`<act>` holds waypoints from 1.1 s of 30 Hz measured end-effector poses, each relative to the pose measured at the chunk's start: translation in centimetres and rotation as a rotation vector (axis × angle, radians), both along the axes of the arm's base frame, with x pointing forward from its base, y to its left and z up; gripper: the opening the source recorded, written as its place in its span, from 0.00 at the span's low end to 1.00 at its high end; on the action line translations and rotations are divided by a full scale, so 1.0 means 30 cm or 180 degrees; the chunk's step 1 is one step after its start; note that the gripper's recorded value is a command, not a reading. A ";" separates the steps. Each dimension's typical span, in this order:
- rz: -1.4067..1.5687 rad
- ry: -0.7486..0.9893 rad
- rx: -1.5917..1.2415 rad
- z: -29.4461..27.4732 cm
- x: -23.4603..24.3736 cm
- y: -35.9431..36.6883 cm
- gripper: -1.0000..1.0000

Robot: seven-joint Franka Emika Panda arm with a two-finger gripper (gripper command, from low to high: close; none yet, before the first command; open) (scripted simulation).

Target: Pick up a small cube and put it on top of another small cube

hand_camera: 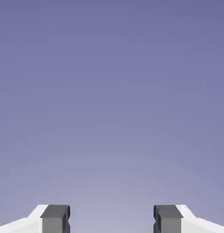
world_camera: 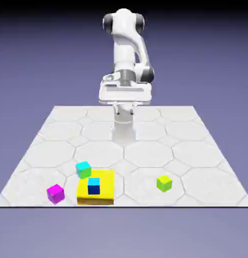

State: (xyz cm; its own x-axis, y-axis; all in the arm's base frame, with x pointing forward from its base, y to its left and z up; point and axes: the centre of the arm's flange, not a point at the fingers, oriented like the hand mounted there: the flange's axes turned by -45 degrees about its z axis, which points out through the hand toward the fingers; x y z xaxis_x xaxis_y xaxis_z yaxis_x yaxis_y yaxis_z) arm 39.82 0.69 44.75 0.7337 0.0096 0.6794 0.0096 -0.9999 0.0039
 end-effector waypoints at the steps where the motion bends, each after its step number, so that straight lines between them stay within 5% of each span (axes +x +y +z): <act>1: -0.0092 0.0133 0.0071 -0.031 0.024 0.007 0.50; 13: -0.1296 0.1764 0.0985 -0.476 0.221 0.126 0.50; 26: -0.2688 0.3745 0.2010 -0.912 0.255 0.367 0.50; 32: -0.2709 0.3782 0.2029 -1.101 0.214 0.436 0.50; 33: -0.2710 0.3782 0.2026 -1.126 0.207 0.445 0.00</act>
